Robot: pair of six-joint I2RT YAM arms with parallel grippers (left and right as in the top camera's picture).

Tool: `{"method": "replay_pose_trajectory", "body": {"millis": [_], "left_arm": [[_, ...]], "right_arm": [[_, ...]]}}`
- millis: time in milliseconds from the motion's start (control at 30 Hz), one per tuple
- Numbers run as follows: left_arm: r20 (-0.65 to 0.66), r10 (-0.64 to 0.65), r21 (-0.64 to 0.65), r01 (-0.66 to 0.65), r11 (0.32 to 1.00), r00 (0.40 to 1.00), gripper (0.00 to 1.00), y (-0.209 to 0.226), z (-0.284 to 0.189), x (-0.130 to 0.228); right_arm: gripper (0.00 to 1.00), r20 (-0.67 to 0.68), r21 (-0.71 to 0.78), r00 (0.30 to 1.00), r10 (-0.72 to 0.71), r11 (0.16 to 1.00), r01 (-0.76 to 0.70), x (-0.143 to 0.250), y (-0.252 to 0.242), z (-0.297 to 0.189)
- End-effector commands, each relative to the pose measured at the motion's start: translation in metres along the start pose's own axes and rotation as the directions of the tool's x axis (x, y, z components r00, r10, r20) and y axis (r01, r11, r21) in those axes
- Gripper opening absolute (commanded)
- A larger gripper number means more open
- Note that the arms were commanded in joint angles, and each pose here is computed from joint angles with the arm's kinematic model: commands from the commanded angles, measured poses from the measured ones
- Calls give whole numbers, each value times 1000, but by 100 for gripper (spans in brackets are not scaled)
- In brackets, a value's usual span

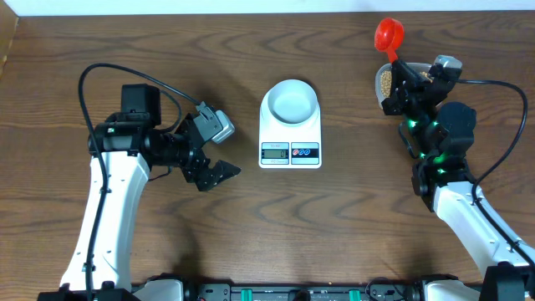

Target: Scoop item into bowl and weigh 50g on scale

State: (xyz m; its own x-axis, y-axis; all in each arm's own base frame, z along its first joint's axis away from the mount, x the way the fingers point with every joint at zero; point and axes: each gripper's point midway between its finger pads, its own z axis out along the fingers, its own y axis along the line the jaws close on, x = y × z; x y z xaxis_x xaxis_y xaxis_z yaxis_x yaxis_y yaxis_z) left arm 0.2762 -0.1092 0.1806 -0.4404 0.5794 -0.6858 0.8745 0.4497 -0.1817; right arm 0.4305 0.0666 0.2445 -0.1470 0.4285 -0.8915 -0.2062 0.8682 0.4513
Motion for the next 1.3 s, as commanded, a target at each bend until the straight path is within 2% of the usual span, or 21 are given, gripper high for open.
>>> {"method": "replay_pose_trajectory", "body": {"millis": [0,300,367,467,533,933,1267], "left_arm": [[38,-4,12,3,1000,999,98,-4,-7,-11],[20,105,18,-105,994,994,98,-12,-21,-20],[27,150,37,-151,988,988,98,-17,-20,-21],[25,297,89,-298,950,954,98,-33,-14,-20],[-1,326,88,-325,942,945,98,-32,-11,-19],[-52,254,69,-251,966,966,98,-26,-10,-12],[-52,254,69,-250,966,966,98,-26,-10,-12]], "right_arm": [[1,16,-11,1000,-18,1000,18,-9,4,3],[1,8,-6,1000,-17,1000,17,-7,3,3],[1,8,-6,1000,-17,1000,17,-7,3,3],[1,8,-6,1000,-17,1000,17,-7,3,3],[1,8,-6,1000,-17,1000,17,-7,3,3],[1,-6,-37,1000,-17,999,17,-5,8,3],[1,-20,-30,1000,-15,999,14,-1,6,3]]}}
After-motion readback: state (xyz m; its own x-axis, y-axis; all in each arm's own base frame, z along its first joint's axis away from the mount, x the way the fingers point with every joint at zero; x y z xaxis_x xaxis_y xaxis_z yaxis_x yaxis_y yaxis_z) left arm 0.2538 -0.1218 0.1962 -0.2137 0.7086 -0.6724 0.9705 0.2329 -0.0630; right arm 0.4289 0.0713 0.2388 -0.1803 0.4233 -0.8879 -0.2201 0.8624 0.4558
